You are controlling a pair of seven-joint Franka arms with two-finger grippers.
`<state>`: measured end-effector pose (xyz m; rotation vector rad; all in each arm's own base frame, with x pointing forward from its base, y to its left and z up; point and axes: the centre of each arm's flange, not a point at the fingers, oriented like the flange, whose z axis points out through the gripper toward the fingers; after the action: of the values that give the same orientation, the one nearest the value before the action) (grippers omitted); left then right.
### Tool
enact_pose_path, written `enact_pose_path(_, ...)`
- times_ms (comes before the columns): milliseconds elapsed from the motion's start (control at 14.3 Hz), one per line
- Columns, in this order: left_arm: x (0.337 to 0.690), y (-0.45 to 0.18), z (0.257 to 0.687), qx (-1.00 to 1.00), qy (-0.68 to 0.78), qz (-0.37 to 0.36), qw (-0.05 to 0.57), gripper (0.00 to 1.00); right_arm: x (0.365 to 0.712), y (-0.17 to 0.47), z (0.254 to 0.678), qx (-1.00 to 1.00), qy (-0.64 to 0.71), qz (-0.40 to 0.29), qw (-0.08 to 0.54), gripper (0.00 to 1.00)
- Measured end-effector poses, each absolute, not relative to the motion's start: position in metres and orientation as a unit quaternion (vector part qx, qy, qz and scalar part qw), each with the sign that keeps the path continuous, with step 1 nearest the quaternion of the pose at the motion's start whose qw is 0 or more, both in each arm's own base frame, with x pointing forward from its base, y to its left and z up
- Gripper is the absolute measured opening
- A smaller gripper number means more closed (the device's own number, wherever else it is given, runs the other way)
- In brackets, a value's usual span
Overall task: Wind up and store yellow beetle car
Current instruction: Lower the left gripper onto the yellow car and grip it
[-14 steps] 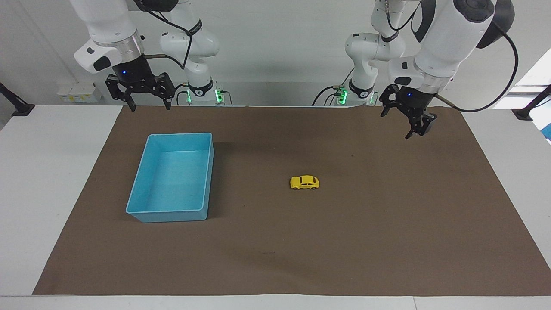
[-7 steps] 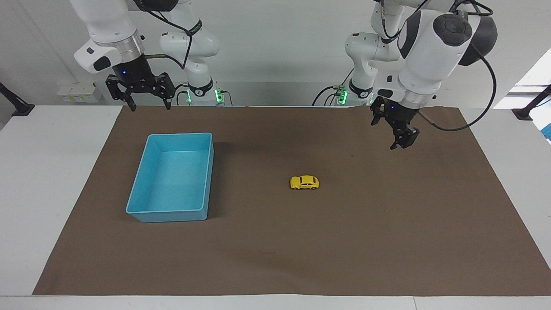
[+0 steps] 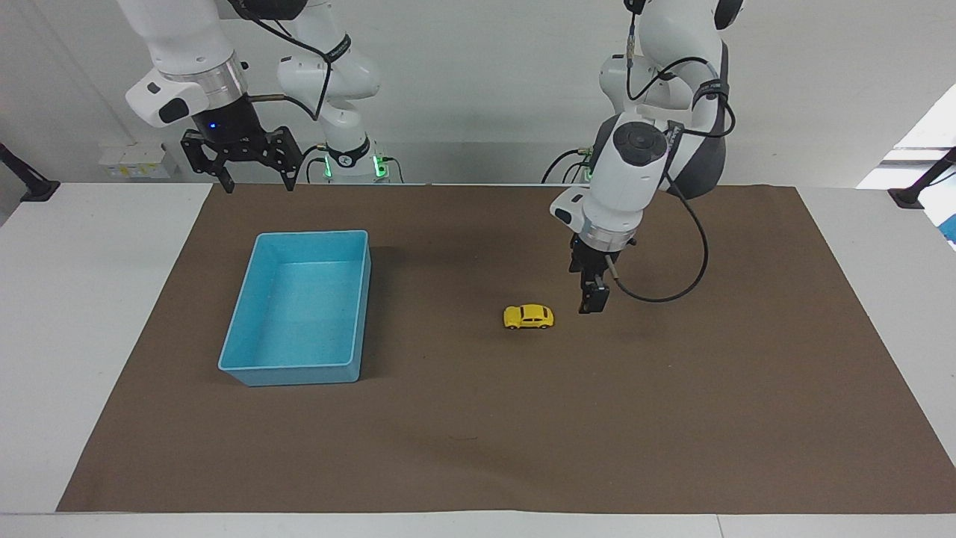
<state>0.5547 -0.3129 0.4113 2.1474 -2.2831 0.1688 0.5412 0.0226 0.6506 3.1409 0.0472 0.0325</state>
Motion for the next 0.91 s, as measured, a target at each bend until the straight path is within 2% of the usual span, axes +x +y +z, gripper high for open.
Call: enact_pose_path(908,0.524,-0.37,0.315,0.711,-0.701,0.054,-0.004,1.0,0.541,0.022,0.651,1.0,0.014,0.01,0.0,1.0)
